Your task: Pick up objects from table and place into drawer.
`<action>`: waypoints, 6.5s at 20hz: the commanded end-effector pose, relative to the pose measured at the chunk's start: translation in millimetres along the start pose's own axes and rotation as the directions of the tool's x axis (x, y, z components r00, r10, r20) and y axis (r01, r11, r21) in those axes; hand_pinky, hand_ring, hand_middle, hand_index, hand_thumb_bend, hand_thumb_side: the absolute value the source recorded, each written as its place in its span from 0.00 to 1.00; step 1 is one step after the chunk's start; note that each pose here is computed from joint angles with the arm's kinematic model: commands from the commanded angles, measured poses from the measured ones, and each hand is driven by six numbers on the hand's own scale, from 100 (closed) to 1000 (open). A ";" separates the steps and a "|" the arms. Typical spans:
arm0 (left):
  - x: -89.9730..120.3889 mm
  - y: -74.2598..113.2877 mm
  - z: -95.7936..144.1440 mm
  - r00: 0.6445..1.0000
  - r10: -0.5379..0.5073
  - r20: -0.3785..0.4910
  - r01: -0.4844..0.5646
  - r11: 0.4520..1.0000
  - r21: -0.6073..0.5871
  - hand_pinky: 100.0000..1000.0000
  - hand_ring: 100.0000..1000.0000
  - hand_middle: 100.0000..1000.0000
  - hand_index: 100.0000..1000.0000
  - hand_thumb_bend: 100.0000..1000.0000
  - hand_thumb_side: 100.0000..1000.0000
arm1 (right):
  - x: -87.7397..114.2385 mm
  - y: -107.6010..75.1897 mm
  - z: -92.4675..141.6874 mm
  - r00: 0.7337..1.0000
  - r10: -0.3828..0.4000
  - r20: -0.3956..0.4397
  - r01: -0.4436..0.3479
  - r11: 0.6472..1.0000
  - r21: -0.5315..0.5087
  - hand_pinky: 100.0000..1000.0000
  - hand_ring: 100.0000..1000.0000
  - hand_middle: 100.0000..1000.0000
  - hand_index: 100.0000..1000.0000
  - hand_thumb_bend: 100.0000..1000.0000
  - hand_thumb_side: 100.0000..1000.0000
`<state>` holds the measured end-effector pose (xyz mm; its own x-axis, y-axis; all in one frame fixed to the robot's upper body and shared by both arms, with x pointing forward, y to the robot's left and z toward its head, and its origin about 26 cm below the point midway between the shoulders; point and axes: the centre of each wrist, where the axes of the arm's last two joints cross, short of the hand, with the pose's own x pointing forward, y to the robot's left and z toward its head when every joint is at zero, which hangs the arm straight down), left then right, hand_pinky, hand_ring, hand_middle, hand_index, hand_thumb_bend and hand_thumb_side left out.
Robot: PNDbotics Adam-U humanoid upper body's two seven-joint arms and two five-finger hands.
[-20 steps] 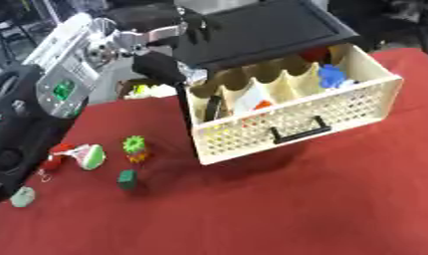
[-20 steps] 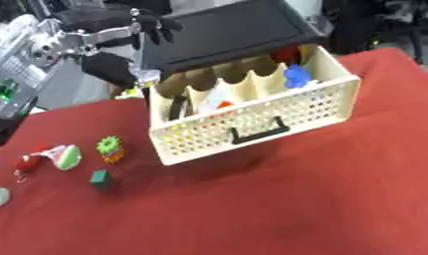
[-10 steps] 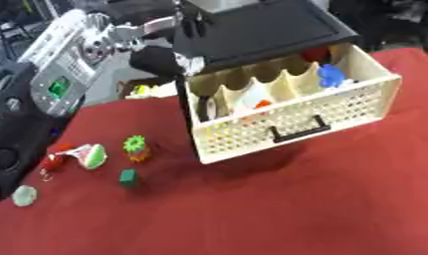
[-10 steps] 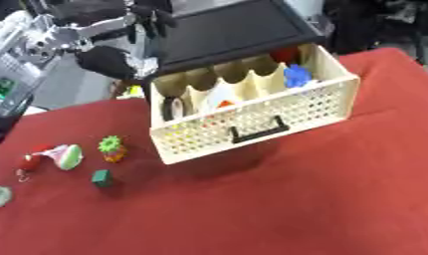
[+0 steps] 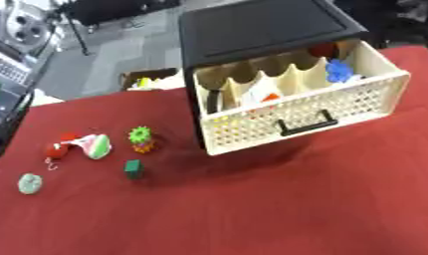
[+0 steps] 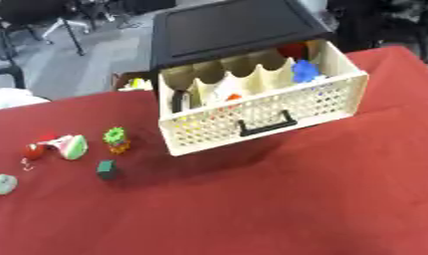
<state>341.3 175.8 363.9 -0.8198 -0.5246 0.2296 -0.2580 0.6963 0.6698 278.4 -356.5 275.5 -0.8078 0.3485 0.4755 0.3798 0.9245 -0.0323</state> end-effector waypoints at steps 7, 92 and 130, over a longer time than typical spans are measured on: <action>6.5 41.8 51.3 0.974 0.226 -0.023 -0.201 0.906 0.373 0.36 0.51 0.50 0.84 0.00 0.71 | 8.6 -8.1 -10.9 0.979 0.146 0.140 -0.167 0.974 0.152 0.34 0.46 0.47 0.75 0.00 1.00; -47.5 -27.8 164.0 0.841 0.457 -0.290 -0.278 0.825 0.492 0.38 0.52 0.51 0.82 0.00 0.94 | -2.5 22.8 27.7 0.803 0.463 0.376 -0.243 -0.322 0.915 0.34 0.70 0.75 0.93 0.00 1.00; -47.6 -28.8 164.7 0.833 0.476 -0.282 -0.299 0.816 0.495 0.39 0.52 0.52 0.82 0.00 0.95 | -13.6 15.8 5.5 0.728 0.619 0.295 -0.119 -0.310 0.943 0.33 0.67 0.72 0.86 0.00 1.00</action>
<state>305.5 261.1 208.4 -0.6362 -0.2444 0.7318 -0.2180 0.9668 0.1334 294.3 -345.1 253.5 -0.4810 0.8707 0.1026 -0.4672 -0.1555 -0.8704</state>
